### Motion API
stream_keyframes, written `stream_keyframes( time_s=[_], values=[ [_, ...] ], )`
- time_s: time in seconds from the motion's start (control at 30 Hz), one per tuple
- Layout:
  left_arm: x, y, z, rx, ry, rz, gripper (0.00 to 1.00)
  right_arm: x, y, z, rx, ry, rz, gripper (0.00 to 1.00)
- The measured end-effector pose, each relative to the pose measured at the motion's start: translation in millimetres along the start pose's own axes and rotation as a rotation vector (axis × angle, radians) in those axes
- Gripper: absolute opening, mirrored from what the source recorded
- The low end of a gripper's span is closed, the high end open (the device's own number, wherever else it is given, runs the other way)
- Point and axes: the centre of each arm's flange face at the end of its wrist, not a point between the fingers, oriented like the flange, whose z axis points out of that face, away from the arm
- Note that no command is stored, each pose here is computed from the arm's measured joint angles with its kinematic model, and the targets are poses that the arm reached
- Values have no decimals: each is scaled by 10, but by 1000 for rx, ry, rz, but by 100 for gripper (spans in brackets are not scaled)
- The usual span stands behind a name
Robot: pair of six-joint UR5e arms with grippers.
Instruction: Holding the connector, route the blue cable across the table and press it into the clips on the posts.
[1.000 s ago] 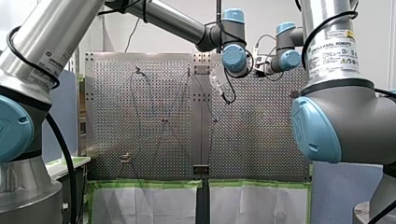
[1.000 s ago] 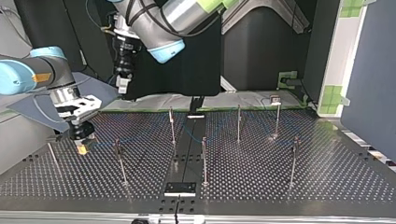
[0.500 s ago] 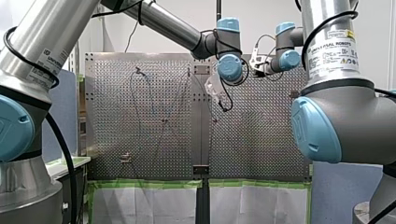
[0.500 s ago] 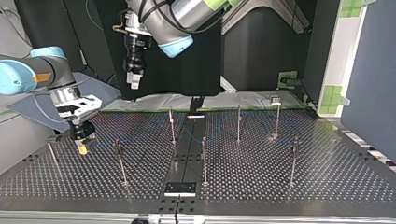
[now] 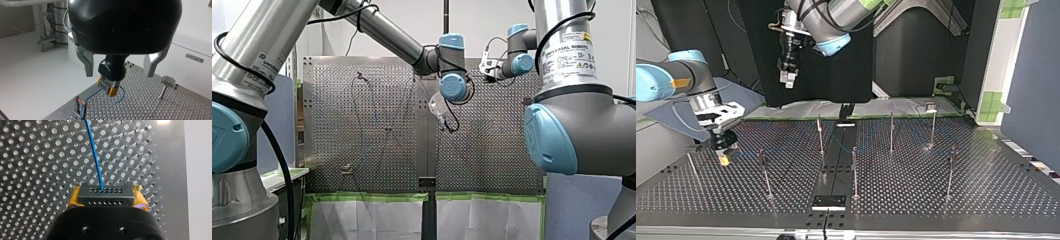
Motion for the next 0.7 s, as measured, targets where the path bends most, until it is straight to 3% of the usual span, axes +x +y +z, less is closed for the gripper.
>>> stream_keyframes(
  time_s=[0.4, 0.57, 0.7],
  values=[
    [97, 459, 13, -37, -31, -84, 98, 0, 0, 0, 0, 0, 2, 0],
    [93, 689, 82, -49, -42, -60, 98, -1, 0, 0, 0, 0, 2, 0],
    [65, 934, 145, -83, -66, -23, 98, -2, -1, 1, 0, 0, 2, 0]
  ],
)
